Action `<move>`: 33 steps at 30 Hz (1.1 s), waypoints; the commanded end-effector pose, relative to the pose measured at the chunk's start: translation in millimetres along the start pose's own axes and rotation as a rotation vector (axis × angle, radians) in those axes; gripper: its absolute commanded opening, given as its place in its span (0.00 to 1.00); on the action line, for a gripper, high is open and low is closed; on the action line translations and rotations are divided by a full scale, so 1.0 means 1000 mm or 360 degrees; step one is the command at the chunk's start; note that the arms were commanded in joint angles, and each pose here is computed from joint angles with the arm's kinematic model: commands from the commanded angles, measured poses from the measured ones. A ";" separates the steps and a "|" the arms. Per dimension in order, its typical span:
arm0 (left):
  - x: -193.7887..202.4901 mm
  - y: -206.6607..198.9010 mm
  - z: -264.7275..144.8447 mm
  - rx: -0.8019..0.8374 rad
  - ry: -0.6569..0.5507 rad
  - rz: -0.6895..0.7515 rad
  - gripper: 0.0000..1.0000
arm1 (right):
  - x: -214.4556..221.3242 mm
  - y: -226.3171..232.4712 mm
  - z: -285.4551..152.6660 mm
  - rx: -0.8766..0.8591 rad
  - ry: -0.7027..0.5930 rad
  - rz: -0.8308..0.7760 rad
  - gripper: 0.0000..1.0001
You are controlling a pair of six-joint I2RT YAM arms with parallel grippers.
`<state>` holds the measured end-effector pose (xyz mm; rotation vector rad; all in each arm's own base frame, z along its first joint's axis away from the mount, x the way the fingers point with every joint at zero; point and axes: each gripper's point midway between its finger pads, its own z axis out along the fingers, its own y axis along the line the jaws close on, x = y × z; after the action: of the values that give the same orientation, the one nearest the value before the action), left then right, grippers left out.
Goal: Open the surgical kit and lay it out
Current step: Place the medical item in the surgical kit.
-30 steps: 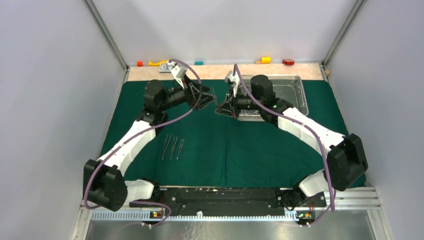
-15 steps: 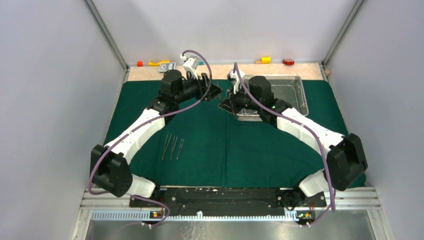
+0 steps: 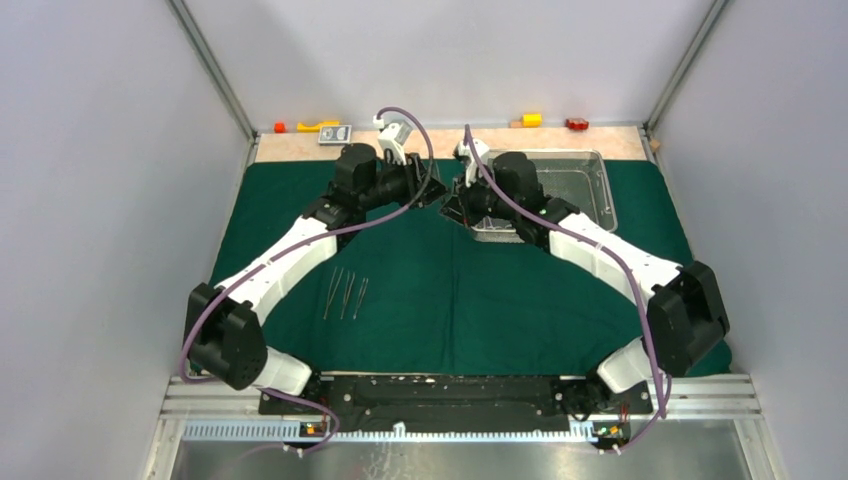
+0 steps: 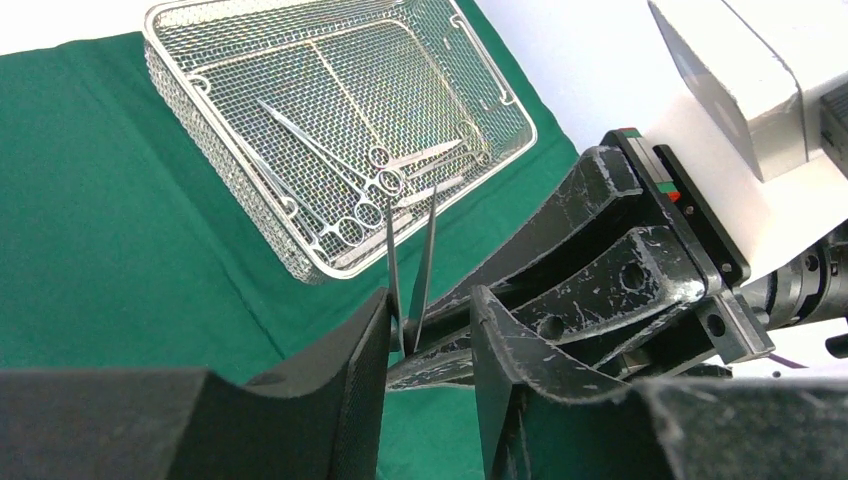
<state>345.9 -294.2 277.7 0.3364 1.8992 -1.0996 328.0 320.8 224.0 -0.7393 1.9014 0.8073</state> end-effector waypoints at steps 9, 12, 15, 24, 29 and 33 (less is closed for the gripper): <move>-0.013 -0.005 0.002 0.0009 -0.0060 0.0036 0.28 | -0.032 0.009 0.000 -0.0028 -0.0111 -0.0025 0.00; -0.013 -0.003 0.002 -0.0004 -0.0064 0.0046 0.25 | -0.031 0.012 0.000 -0.0054 -0.0105 -0.0031 0.01; -0.015 -0.002 0.001 -0.0018 -0.0073 0.0062 0.22 | -0.030 0.014 -0.001 -0.0069 -0.0100 -0.0042 0.06; -0.018 0.000 -0.004 -0.0052 -0.0094 0.0112 0.19 | -0.029 0.017 -0.001 -0.0103 -0.0090 -0.0056 0.24; -0.019 0.002 -0.007 -0.0079 -0.0103 0.0151 0.18 | -0.026 0.018 -0.002 -0.0116 -0.0072 -0.0079 0.33; -0.020 0.006 -0.014 -0.0125 -0.0107 0.0250 0.18 | -0.024 0.013 -0.006 -0.0073 -0.0053 -0.0136 0.43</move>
<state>356.2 -284.5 270.0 0.3426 1.8996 -0.9880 323.3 324.8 224.5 -0.7859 1.8920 0.8339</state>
